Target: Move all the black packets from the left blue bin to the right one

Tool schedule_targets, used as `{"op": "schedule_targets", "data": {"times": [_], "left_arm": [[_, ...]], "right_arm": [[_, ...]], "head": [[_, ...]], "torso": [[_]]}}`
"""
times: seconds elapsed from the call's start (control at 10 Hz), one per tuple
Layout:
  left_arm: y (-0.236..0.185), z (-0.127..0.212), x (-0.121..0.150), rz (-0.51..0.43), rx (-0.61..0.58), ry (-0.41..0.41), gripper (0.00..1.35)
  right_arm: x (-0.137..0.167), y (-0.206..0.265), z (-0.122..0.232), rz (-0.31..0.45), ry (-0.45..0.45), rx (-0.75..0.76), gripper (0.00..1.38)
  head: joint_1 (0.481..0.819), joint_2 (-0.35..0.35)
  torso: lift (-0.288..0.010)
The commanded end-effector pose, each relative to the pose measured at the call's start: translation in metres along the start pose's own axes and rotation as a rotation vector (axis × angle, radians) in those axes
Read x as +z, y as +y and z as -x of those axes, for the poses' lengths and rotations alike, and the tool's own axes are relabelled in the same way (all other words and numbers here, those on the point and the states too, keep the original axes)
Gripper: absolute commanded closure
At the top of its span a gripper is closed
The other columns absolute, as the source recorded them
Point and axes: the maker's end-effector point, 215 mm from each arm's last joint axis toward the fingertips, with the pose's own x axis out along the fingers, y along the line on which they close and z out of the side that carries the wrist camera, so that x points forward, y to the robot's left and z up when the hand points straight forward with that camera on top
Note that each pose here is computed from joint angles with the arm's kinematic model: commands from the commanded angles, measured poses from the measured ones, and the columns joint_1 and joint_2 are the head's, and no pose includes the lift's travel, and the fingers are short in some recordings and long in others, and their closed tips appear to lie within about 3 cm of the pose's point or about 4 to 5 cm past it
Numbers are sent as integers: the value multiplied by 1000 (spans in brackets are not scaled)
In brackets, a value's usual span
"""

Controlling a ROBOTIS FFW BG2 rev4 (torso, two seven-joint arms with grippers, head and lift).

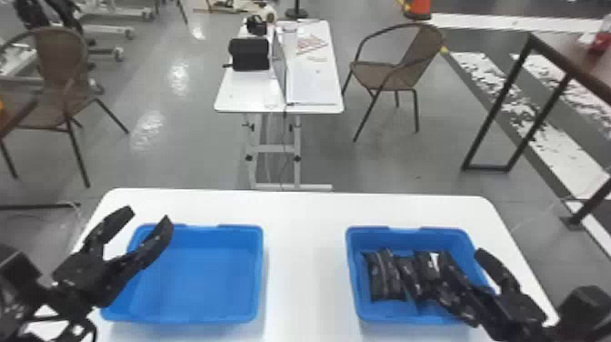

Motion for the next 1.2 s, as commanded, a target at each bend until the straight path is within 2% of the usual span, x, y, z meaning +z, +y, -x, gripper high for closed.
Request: {"op": "schedule_targets", "data": {"times": [0.0,0.1,0.3,0.4,0.5,0.6,0.8,1.1], "left_arm": [[3,4,12,-54,13,-6,320],[5,10,23,-112,41,-7,320],[6,43,27,-194,141,2,320],[1,62,17,-213,172,23,320],[-9,72,3,-208,166,46,320],[-19,76,-3,-211,151,52,320],[-43,70,-17,-175,153,54,295],[-57,66,-24,-123,177,48,285]], "right_arm": [[40,16,3,126,-43,32,309],[45,32,13,182,-27,66,309],[31,38,50,281,26,54,309],[27,29,68,310,17,36,317],[24,23,82,371,29,18,318],[26,20,93,418,7,0,318],[24,7,118,454,-17,-86,318],[15,2,122,441,-4,-99,320]], "head": [[695,-46],[695,-37],[695,-7],[695,9],[695,13],[695,-5],[695,-64],[695,-129]], "torso": [[0],[0],[0],[0],[0],[0],[0],[0]]}}
